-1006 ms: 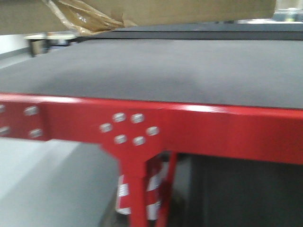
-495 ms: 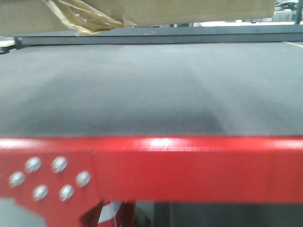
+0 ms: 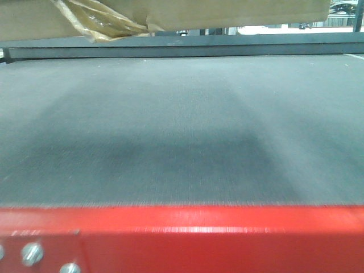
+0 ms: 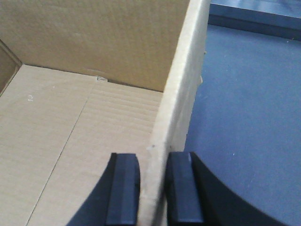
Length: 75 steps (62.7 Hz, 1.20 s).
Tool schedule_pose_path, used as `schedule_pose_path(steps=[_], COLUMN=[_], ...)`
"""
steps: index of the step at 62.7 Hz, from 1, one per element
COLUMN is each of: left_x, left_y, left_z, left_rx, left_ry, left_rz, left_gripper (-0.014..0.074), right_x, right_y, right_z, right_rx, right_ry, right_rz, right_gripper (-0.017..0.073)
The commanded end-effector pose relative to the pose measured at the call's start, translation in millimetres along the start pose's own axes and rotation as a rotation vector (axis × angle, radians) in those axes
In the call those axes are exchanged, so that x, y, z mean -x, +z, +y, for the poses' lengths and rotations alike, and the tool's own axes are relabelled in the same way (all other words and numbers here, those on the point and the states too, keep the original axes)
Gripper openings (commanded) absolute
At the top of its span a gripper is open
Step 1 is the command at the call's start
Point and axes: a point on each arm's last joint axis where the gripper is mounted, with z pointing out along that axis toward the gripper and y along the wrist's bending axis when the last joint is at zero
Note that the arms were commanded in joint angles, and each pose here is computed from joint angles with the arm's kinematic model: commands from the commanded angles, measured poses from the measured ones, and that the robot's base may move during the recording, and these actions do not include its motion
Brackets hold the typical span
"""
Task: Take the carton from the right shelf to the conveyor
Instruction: 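Carry the carton over the grey conveyor belt with both grippers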
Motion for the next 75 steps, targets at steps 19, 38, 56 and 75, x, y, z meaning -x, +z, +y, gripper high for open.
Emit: schedule_pose_path(steps=[19, 38, 56, 75], left_x=[1.1, 1.1, 1.1, 1.1], left_y=[-3.6, -3.6, -3.6, -3.6], left_z=[9.0, 9.0, 9.0, 9.0], left_rx=[0.074, 0.074, 0.074, 0.074], left_ry=[0.037, 0.037, 0.037, 0.037], left_rz=[-0.016, -0.016, -0.016, -0.016], left_gripper=[-0.0018, -0.0018, -0.0018, -0.0018], right_x=[8.5, 8.5, 8.5, 8.5], right_y=[-13.1, -13.1, -13.1, -13.1], right_z=[0.7, 0.7, 0.7, 0.7], right_rx=[0.006, 0.006, 0.006, 0.006], right_ry=[-0.003, -0.003, -0.003, -0.003], right_rz=[-0.083, -0.083, -0.083, -0.083], right_gripper=[-0.0069, -0.0069, -0.0069, -0.0069])
